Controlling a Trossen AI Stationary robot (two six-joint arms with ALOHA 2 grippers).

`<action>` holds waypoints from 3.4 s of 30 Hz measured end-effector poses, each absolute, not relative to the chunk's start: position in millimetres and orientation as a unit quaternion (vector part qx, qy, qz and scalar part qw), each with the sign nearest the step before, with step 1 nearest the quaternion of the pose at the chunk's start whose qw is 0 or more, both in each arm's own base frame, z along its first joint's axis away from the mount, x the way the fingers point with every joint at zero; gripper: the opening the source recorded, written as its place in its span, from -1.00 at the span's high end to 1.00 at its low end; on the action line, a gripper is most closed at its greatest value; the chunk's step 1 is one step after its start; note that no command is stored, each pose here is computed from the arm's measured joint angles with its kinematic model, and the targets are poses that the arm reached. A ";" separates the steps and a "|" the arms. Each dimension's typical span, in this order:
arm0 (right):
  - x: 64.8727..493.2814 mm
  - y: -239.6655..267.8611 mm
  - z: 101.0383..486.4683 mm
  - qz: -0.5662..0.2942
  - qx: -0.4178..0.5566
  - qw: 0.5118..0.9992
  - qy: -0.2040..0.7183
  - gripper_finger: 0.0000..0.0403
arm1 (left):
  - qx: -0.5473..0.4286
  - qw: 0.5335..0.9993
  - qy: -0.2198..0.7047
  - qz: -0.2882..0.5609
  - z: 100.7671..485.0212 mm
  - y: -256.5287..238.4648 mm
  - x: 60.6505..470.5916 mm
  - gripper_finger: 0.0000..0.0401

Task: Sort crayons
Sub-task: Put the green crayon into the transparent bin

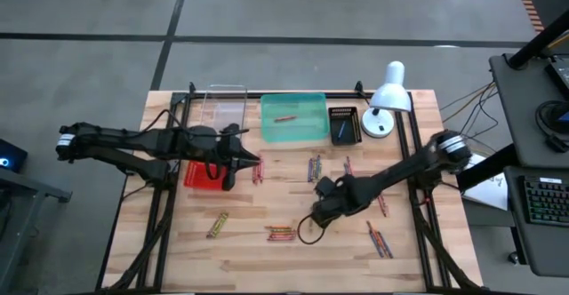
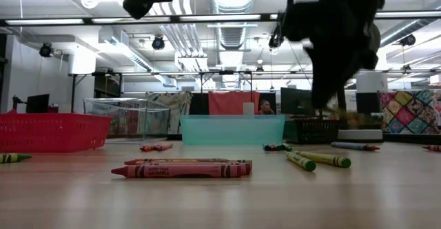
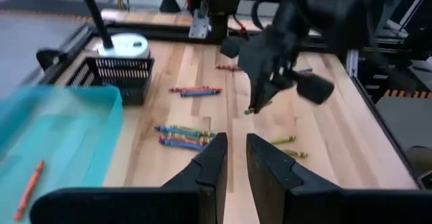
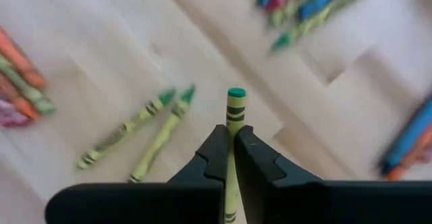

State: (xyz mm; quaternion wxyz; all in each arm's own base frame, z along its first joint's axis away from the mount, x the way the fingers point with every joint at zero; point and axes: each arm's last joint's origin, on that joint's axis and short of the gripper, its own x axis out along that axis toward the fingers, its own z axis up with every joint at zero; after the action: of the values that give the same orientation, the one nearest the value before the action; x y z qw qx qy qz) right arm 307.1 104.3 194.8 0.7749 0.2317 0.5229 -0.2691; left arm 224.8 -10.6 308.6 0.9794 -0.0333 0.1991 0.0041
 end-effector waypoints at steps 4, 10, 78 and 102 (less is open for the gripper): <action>301.4 83.7 231.2 -0.242 0.210 0.826 0.463 0.95 | 0.002 0.983 0.184 -0.004 303.8 -10.6 225.8 0.81; 305.4 39.3 274.5 -0.181 0.144 0.918 0.323 0.95 | 0.058 0.988 0.146 -0.005 307.1 -7.0 228.4 0.81; 335.2 -44.5 244.4 0.057 -0.088 0.994 -0.007 0.95 | 0.048 0.998 -0.021 -0.047 257.6 44.6 283.4 0.59; 322.4 -47.7 260.7 -0.020 -0.050 0.998 0.014 0.51 | 0.041 0.999 -0.010 -0.015 278.3 46.9 259.6 0.99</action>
State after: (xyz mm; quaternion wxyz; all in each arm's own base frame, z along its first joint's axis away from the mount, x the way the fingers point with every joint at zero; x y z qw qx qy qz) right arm 322.4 -47.7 260.7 0.9985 -0.0501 0.0136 -0.0195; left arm 259.6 46.9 278.3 0.9990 0.0406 -0.0100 -0.0148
